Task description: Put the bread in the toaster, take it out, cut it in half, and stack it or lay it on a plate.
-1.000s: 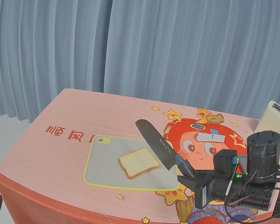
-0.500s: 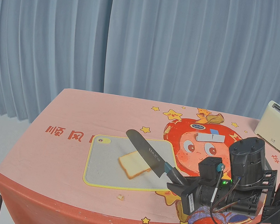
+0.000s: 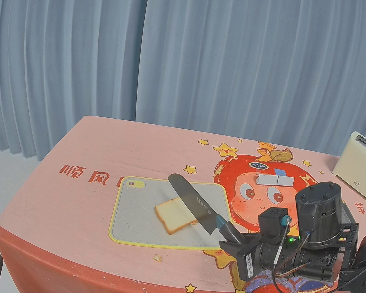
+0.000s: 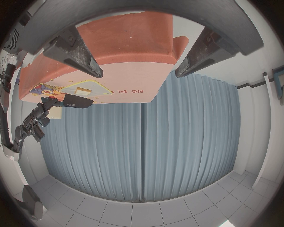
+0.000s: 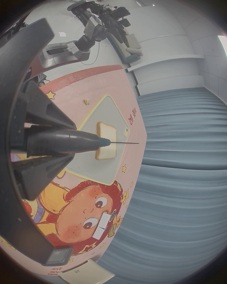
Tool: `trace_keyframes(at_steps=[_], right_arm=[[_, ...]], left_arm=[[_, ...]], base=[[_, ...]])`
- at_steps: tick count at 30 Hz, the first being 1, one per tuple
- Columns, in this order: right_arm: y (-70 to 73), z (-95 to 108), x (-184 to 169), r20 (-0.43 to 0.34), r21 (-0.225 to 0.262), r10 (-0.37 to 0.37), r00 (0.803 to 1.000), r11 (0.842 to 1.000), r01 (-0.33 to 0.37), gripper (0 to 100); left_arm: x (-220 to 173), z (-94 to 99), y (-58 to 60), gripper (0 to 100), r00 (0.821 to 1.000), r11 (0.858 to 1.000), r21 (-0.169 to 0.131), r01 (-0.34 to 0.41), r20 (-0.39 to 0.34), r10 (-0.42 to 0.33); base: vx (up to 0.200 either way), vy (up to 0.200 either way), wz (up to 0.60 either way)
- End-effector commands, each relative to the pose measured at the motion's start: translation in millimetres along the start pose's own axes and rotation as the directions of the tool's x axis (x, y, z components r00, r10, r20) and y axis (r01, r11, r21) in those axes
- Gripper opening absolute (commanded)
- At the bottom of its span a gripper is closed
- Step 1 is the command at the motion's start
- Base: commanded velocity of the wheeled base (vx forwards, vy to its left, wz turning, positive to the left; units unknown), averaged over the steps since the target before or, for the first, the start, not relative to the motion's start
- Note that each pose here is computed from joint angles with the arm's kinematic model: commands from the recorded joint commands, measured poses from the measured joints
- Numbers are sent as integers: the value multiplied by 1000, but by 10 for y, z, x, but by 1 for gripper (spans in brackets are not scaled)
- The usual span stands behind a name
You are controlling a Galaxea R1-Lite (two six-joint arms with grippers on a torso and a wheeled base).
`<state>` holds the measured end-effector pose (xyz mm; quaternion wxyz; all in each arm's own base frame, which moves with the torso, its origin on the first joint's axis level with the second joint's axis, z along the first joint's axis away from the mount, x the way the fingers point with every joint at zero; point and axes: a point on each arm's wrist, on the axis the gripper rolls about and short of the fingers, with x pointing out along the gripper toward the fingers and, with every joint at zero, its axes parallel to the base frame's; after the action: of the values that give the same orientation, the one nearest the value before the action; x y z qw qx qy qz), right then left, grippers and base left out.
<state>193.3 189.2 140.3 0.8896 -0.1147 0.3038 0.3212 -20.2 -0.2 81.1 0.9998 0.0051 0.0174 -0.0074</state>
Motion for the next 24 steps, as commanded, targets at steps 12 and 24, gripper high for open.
trace_keyframes(at_steps=[12,24], right_arm=[[48,31,48,1,-8,12,1000,1000,-12,0],[50,1,46,-8,-8,13,1000,1000,-13,0]], left_arm=[[15,-47,1,100,1000,1000,-3,-2,-19,2],[1,133,2,100,987,1000,5,-2,158,1]], base=[[0,0,0],[0,0,0]])
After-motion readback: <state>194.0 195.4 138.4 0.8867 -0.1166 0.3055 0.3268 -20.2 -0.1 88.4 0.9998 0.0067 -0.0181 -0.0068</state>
